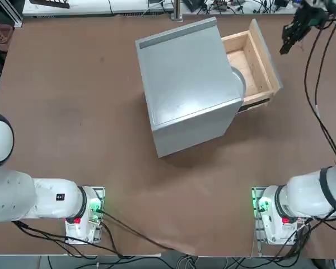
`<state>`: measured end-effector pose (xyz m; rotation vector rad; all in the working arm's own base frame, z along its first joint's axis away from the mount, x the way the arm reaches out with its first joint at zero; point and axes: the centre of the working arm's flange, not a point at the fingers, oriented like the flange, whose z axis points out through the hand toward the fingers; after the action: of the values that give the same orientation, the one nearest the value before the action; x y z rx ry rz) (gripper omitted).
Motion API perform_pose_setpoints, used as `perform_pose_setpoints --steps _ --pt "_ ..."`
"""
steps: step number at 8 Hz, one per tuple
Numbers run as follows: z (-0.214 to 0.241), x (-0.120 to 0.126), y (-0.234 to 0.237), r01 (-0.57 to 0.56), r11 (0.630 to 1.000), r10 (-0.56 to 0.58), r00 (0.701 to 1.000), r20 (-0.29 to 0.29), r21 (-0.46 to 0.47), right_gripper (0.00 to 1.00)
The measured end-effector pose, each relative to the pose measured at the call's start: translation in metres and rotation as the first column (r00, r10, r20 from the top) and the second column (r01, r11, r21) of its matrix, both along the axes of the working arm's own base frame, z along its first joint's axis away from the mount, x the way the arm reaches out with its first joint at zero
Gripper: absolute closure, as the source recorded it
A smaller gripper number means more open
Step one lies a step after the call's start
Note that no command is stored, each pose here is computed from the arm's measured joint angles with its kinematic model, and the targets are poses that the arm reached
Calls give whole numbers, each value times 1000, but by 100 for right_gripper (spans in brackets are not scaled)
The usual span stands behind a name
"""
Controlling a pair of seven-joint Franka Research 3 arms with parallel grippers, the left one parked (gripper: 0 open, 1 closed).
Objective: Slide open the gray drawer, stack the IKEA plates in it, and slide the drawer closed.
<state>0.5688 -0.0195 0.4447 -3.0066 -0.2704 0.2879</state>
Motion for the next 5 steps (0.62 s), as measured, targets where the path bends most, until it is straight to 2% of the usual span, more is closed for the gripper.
perform_pose_setpoints --steps 3,5 --pt "-24 3 16 46 993 -42 998 -42 109 100" --pt "-28 5 33 83 985 -76 996 -54 151 100"
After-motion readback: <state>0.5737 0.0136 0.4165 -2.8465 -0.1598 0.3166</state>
